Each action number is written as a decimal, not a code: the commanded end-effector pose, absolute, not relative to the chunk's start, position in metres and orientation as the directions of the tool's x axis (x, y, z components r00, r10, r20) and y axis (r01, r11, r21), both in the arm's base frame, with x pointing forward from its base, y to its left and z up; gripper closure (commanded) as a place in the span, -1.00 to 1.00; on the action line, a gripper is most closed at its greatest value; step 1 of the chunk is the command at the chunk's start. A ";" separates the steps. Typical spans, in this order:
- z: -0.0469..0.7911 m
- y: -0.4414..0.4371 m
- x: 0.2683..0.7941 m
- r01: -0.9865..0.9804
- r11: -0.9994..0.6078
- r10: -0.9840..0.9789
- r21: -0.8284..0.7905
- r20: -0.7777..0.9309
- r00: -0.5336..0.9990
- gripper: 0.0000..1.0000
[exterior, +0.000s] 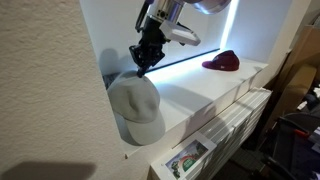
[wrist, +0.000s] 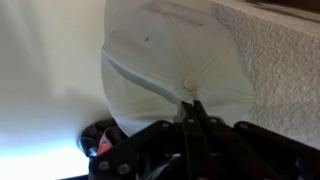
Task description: Move the gray hat to the right
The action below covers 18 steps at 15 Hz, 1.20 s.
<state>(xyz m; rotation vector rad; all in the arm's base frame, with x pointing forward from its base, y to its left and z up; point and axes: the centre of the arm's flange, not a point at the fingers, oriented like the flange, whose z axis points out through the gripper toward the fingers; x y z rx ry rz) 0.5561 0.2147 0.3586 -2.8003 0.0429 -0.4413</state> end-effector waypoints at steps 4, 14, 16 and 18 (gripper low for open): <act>0.462 0.219 0.544 0.002 -0.949 -0.180 -0.315 0.549 0.817 0.99; 0.687 0.143 0.477 -0.183 -0.952 -0.298 -0.244 0.875 0.381 0.99; 0.704 0.113 0.468 -0.268 -0.925 -0.345 -0.268 0.887 0.305 0.99; 0.712 0.081 0.463 -0.354 -0.885 -0.393 -0.301 0.892 0.223 0.99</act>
